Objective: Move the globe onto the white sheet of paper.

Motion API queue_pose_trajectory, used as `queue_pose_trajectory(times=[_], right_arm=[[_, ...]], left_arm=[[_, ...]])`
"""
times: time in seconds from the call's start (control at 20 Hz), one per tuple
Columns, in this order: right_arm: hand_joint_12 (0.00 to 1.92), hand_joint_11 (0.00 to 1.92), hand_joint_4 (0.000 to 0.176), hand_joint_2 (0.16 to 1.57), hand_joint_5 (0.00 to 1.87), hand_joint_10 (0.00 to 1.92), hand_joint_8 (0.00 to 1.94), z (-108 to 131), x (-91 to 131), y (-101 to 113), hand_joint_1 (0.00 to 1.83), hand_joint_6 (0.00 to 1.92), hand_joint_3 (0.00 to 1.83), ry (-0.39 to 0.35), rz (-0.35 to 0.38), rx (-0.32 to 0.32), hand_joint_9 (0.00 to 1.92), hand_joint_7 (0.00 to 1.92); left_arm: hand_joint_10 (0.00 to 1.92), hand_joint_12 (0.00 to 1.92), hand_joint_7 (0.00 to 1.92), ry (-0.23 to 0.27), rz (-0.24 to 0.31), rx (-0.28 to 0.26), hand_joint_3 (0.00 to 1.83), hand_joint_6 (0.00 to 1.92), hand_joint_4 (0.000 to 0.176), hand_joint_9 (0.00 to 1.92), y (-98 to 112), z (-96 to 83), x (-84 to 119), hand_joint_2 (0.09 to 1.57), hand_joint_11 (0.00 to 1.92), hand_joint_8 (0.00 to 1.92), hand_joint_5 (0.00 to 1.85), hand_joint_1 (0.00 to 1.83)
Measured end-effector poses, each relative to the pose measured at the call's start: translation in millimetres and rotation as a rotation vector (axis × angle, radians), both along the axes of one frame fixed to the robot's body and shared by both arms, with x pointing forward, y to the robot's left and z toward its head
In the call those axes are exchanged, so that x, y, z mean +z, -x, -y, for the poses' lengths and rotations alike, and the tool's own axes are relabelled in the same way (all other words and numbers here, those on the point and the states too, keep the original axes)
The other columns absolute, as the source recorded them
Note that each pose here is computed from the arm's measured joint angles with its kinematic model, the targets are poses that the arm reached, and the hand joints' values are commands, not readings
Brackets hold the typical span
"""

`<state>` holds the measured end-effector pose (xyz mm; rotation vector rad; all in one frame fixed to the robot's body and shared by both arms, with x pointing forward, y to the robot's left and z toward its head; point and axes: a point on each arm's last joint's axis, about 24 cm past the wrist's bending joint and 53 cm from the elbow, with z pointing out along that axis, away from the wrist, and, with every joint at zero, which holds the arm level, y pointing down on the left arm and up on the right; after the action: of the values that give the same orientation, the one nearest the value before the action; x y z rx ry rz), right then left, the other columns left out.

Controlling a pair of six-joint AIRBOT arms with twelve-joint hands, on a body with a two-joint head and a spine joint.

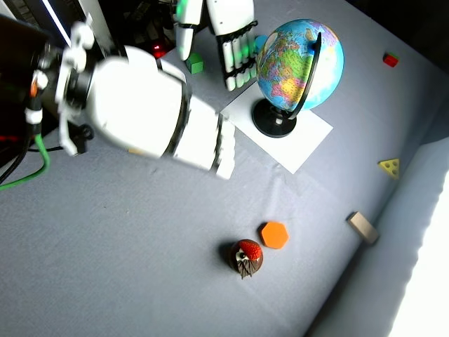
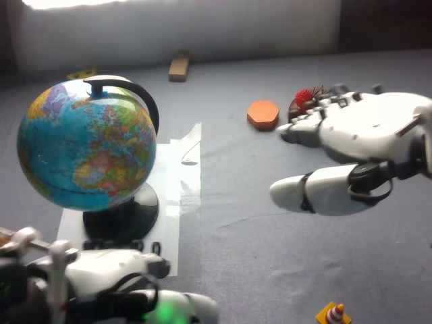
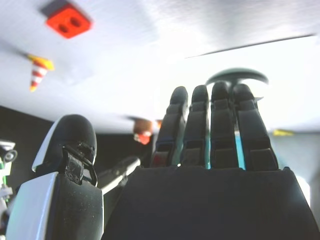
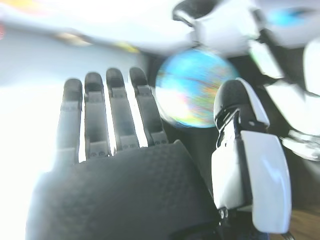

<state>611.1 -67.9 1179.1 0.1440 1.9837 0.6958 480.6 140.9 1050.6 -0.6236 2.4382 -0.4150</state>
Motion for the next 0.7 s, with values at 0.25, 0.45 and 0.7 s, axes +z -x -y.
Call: queue_pose_trajectory(times=[0.25, 0.45, 0.7], right_arm=[[0.70, 0.00, 0.000, 1.16, 0.37, 0.06, 0.04, -22.4, -8.0, 36.7, 0.00, 0.05, 0.00, -0.037, -0.093, 0.030, 0.32, 0.39], [1.46, 0.00, 0.000, 1.18, 0.67, 0.21, 0.12, -24.9, 11.5, 38.2, 0.00, 0.17, 0.00, -0.085, -0.088, 0.002, 0.63, 0.73], [1.90, 0.43, 0.000, 1.24, 0.68, 1.55, 1.03, -42.0, 30.9, 52.8, 0.07, 1.19, 0.00, -0.120, -0.065, 0.047, 0.61, 0.82]], left_arm=[[0.01, 0.27, 0.34, -0.026, -0.057, -0.016, 0.00, 0.01, 0.000, 0.28, 5.8, 16.4, 13.4, 1.15, 0.00, 0.00, 0.28, 0.00], [0.05, 0.80, 0.60, -0.041, -0.062, -0.050, 0.00, 0.04, 0.000, 0.51, 5.9, 22.4, 24.2, 1.17, 0.00, 0.03, 0.54, 0.00], [0.47, 1.38, 1.02, -0.031, -0.040, -0.043, 0.01, 0.13, 0.000, 0.83, -1.9, 22.0, 36.4, 1.29, 0.28, 0.09, 0.89, 0.00]])
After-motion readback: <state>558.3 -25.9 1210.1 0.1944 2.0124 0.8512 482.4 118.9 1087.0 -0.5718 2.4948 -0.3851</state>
